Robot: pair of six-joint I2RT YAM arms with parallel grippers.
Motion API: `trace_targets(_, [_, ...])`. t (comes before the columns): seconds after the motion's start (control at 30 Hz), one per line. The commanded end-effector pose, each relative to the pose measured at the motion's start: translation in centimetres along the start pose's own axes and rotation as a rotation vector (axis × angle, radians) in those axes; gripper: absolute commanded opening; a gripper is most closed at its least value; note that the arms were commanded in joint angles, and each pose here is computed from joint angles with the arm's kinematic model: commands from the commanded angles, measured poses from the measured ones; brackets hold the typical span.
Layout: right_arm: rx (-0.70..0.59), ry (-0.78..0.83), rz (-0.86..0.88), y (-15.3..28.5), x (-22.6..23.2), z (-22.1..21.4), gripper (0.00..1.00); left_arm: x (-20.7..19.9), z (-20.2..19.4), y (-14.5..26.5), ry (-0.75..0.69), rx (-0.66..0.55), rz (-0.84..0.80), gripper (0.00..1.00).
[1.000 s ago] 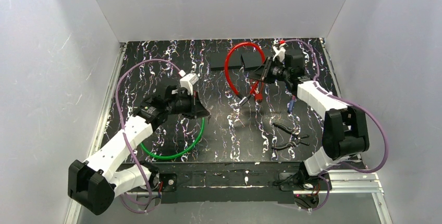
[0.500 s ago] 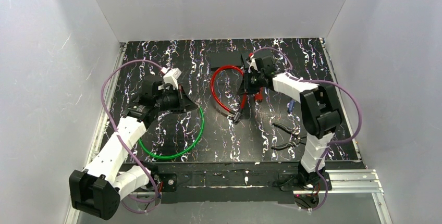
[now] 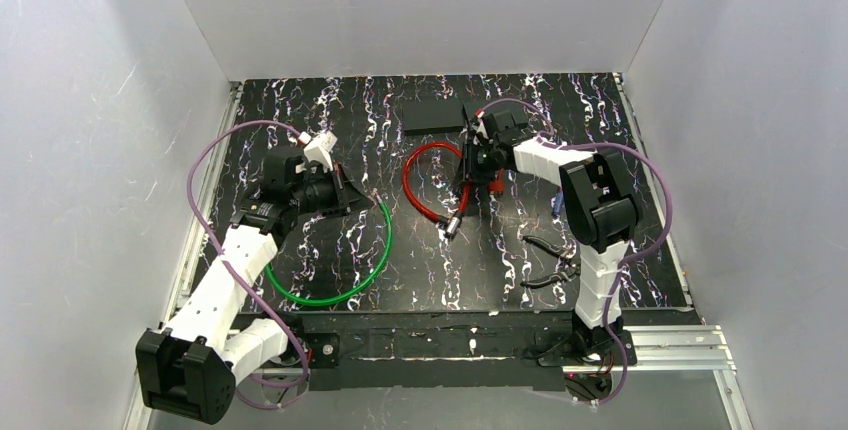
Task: Lock with the key
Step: Place the lock at the center of the board.
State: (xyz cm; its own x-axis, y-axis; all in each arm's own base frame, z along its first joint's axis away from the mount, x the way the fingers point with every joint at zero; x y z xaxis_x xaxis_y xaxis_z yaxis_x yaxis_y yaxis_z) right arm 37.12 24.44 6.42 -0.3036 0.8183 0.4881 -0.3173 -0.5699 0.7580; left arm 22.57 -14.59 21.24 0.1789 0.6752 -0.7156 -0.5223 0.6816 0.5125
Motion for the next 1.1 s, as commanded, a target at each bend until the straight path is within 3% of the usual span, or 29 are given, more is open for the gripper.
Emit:
trace_targets(0.0, [-0.067, -0.020, -0.027, 0.9, 0.1, 2.2, 0.43, -0.4, 0.6, 0.4, -0.028, -0.019, -0.008, 0.00])
trace_targets(0.27, [-0.132, 0.002, 0.020, 3.4, 1.6, 4.6, 0.77, -1.4, 3.4, 0.5, -0.139, -0.039, 0.001, 0.00])
trace_targets(0.53, [-0.243, 0.116, 0.088, 7.9, 4.7, 7.8, 0.97, -1.3, 6.6, -1.8, -0.210, 0.035, 0.032, 0.00])
trace_targets(0.7, [-0.305, 0.188, 0.166, 11.5, 6.1, 8.4, 0.98, -0.7, 8.8, -5.1, -0.232, 0.080, 0.050, 0.00])
trace_targets(0.87, [-0.361, 0.198, 0.247, 14.5, 5.1, 7.8, 0.98, -0.8, 11.1, -9.2, -0.344, 0.116, 0.107, 0.00])
trace_targets(1.07, [-0.394, 0.221, 0.260, 16.5, 2.1, 6.2, 0.98, -0.5, 8.8, -14.8, -0.424, 0.284, 0.150, 0.00])
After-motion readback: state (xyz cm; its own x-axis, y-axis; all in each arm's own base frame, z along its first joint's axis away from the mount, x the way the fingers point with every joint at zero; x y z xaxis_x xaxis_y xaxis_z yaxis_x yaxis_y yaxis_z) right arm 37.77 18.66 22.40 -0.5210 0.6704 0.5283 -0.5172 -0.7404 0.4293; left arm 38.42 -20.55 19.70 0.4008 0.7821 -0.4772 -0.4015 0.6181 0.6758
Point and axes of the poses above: each gripper's point midway between its finger pads, its own y axis back along the fingers, its own x axis along the line the jaws close on, z = x × y, the point moved 4 cm from there along y, back along the fingers, and after that the axes turned 6 degrees about y, right-handed, at the moved point
